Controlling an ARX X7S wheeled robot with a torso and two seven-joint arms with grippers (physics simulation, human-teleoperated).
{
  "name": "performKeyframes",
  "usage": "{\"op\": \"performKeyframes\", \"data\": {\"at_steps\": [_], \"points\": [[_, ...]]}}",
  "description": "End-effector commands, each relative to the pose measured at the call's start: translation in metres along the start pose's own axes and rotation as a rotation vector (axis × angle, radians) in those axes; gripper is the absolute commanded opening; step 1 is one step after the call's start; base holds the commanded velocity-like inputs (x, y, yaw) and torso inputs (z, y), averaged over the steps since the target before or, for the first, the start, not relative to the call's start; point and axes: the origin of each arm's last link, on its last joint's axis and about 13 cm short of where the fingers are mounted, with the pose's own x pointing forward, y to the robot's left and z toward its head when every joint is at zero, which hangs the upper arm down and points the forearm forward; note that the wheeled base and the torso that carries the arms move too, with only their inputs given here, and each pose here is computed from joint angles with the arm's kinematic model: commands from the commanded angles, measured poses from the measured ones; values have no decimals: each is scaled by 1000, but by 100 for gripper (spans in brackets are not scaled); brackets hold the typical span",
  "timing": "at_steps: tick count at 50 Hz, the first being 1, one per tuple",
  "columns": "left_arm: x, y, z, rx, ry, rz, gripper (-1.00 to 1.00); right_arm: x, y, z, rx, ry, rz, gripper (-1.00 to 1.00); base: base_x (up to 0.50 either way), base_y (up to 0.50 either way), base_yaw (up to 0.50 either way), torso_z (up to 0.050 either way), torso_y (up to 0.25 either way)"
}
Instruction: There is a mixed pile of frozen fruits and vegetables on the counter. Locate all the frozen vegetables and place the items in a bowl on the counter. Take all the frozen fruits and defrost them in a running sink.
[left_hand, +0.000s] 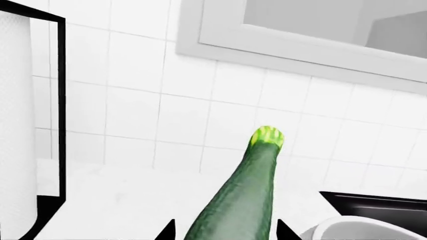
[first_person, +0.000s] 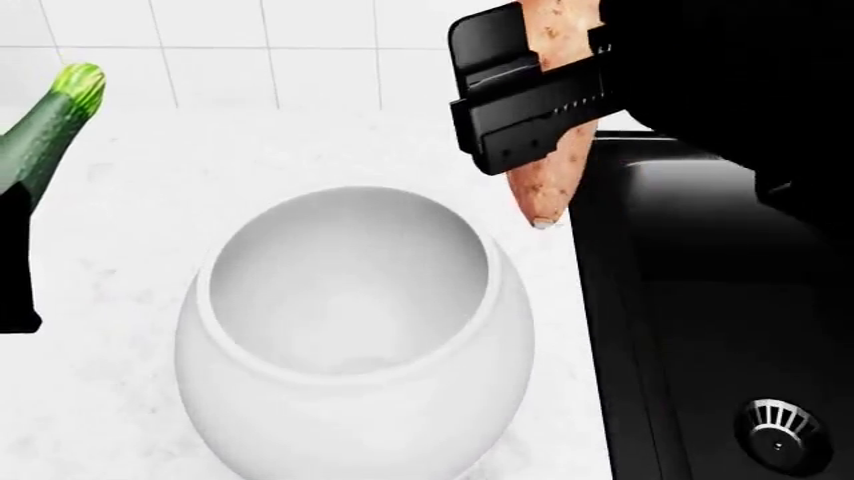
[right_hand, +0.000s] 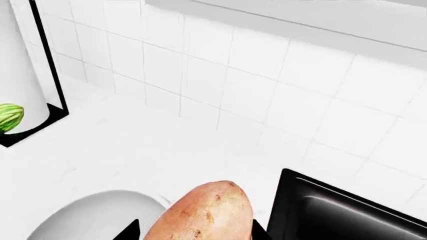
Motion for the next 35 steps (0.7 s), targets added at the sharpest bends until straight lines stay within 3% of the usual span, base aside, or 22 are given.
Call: {"op": "performKeyframes", "data": {"at_steps": [1,13,18,26,35], "points": [[-1,-1,0,-1,0,-5,-100,30,16,24,72,126,227,-100,0,0,0,0,0],[-1,-1,1,-4,-2,-4,-100,82,36,4,128,226,319,-100,0,0,0,0,0],[-2,1,1,-8,-2,-2,-100,86,40,-6,183,266,338,-100,0,0,0,0,0],[-1,-1,0,-2,-1,-4,-100,82,45,-8,148,266,340,-100,0,0,0,0,1],[0,2,-1,-4,2,-3,-100,91,46,-23,173,322,337,-100,0,0,0,0,0]]}}
